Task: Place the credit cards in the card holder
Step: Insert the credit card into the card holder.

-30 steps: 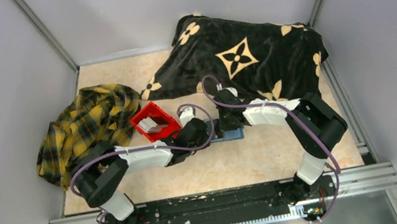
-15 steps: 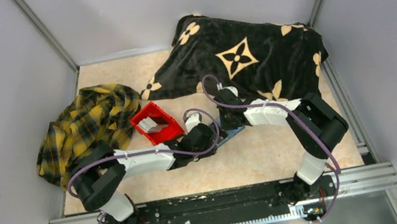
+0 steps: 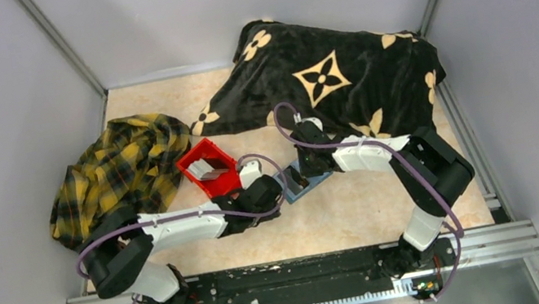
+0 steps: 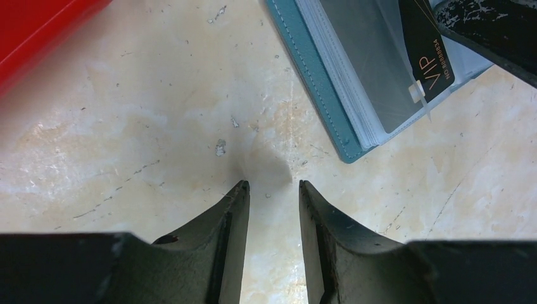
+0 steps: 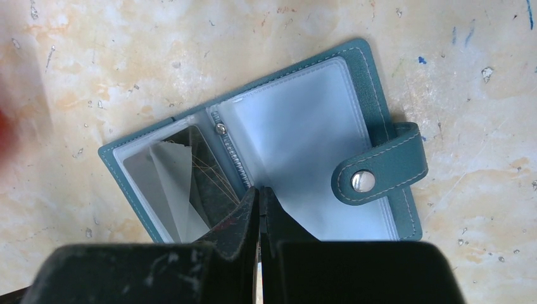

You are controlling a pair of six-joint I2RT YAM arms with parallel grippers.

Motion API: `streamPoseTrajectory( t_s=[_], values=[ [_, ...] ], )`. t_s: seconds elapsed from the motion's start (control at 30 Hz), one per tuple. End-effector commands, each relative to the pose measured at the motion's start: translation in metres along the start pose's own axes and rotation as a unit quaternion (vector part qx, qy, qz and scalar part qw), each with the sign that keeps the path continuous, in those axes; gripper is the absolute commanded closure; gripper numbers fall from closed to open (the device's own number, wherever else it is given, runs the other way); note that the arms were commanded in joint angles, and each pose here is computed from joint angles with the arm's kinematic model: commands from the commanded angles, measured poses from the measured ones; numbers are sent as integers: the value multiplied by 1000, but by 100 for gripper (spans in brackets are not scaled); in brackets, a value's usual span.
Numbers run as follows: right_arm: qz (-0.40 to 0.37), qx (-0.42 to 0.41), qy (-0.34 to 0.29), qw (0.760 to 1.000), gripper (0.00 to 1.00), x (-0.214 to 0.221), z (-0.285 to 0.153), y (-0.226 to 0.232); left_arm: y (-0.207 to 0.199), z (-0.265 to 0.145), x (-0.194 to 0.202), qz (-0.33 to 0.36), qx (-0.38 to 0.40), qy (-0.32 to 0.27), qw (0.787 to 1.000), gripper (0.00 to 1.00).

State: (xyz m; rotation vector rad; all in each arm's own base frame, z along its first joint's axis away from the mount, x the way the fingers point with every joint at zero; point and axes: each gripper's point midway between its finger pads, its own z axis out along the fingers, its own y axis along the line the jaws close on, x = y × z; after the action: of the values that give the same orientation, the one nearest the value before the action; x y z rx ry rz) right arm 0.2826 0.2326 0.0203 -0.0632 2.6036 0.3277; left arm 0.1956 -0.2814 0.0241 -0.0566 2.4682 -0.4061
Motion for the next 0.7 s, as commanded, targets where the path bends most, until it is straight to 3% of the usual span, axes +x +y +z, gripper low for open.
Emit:
streamPoseTrajectory(
  t_s=[0.0, 0.67],
  values=[
    [-22, 39, 88, 995, 100, 57, 8, -30, 27, 6, 9, 18, -46, 8, 999, 58],
    [-46, 24, 90, 995, 100, 61, 3, -10, 33, 38, 23, 41, -72, 21, 996, 60]
  ],
)
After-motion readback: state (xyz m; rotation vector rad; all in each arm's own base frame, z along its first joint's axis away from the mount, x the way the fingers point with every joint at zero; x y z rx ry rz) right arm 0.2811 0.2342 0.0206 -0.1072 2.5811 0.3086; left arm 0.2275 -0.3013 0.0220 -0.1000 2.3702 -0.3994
